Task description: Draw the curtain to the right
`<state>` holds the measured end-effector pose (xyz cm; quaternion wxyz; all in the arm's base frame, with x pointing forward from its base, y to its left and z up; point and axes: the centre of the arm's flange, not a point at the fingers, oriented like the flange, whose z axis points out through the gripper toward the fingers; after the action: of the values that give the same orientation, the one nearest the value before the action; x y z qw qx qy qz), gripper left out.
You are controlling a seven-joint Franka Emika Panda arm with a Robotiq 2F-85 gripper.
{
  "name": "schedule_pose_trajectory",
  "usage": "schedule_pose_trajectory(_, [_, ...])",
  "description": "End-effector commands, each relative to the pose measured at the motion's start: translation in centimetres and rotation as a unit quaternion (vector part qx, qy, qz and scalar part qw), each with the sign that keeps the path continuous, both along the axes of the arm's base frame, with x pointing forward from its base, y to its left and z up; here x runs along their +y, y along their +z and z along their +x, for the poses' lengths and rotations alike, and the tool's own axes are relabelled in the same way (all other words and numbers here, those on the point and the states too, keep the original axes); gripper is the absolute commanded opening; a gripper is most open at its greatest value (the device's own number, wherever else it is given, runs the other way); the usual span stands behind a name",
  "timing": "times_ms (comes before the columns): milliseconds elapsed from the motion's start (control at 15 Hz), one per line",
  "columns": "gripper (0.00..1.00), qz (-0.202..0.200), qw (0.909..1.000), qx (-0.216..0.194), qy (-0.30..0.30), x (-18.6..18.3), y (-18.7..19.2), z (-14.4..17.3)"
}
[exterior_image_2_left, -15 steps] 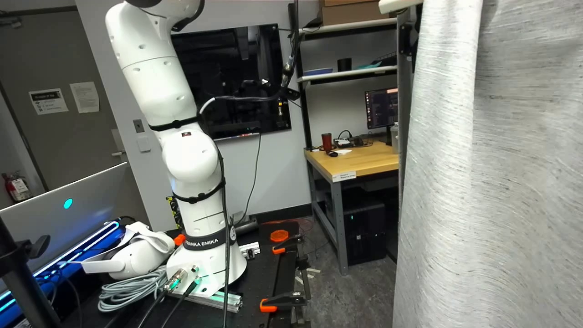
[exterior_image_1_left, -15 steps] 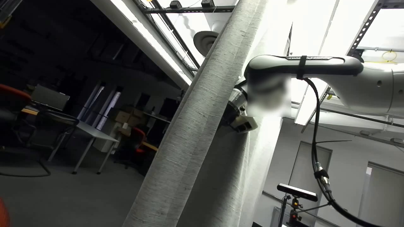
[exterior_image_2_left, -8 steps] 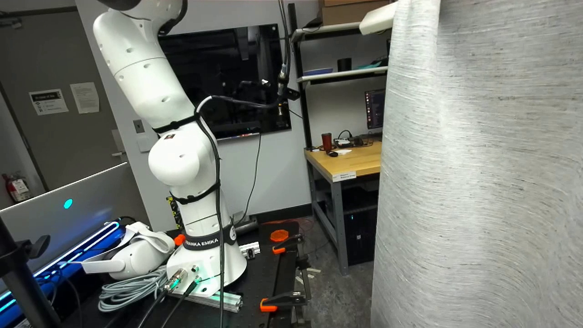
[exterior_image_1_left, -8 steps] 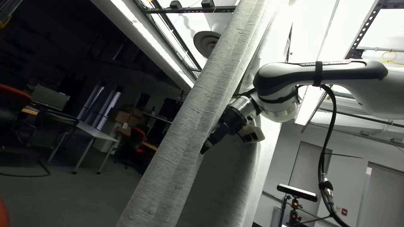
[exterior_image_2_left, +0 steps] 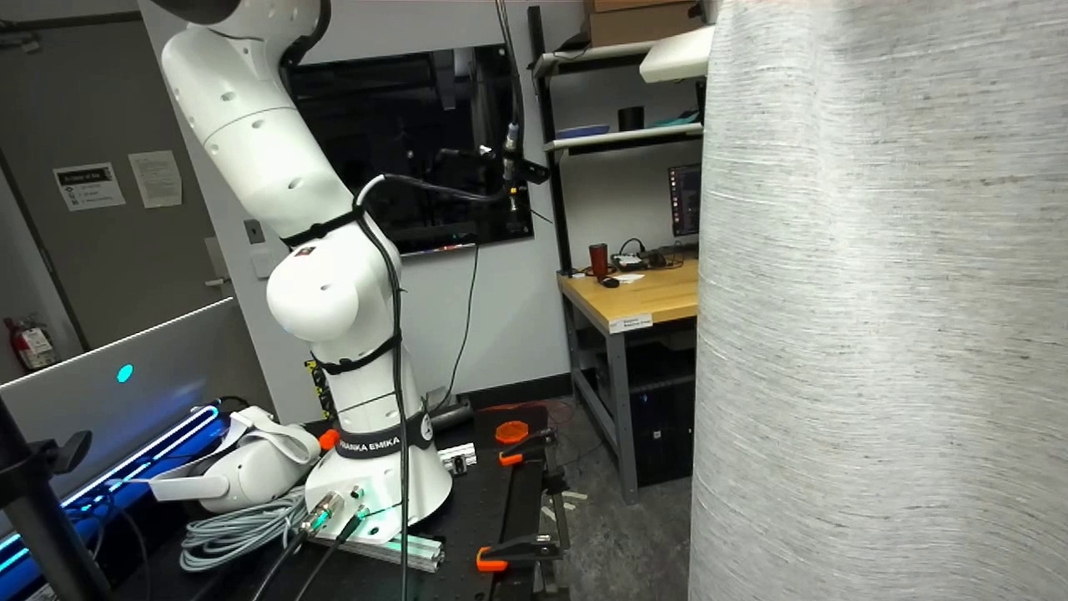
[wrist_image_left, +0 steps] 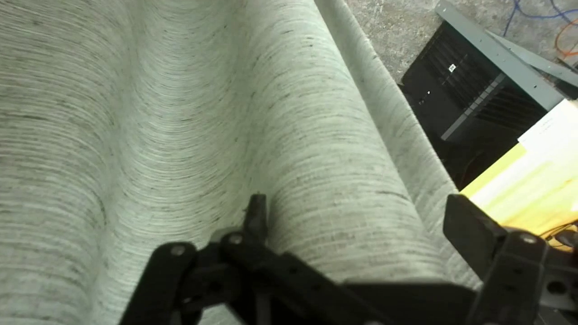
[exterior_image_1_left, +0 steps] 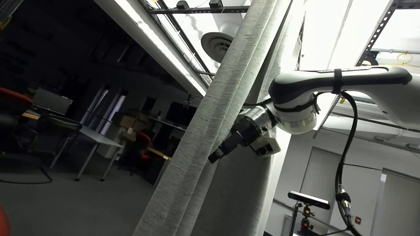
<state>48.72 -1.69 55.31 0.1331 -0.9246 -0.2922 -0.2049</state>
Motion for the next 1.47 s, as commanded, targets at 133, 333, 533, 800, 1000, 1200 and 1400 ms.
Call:
schedule_pose_trajectory(133, [1.00,0.022,0.9997,0.002,0.009,-0.2,0.3,-3.0])
schedule_pose_trajectory(333, [1.00,0.027,0.9995,0.004,0.013,-0.1,0.3,-3.9])
schedule_pose_trajectory(533, [1.00,0.033,0.9992,0.007,0.020,0.0,0.6,-4.6])
schedule_pose_trajectory(800, [1.00,0.034,0.9988,0.012,0.033,0.2,0.6,-5.4])
schedule_pose_trajectory(1000, [1.00,0.021,0.9993,0.018,0.023,0.3,0.3,-4.2])
schedule_pose_trajectory(1200, [1.00,0.022,0.9993,0.018,0.024,0.3,0.3,-4.4])
schedule_pose_trajectory(1400, [1.00,0.022,0.9993,0.018,0.024,0.3,0.2,-4.5])
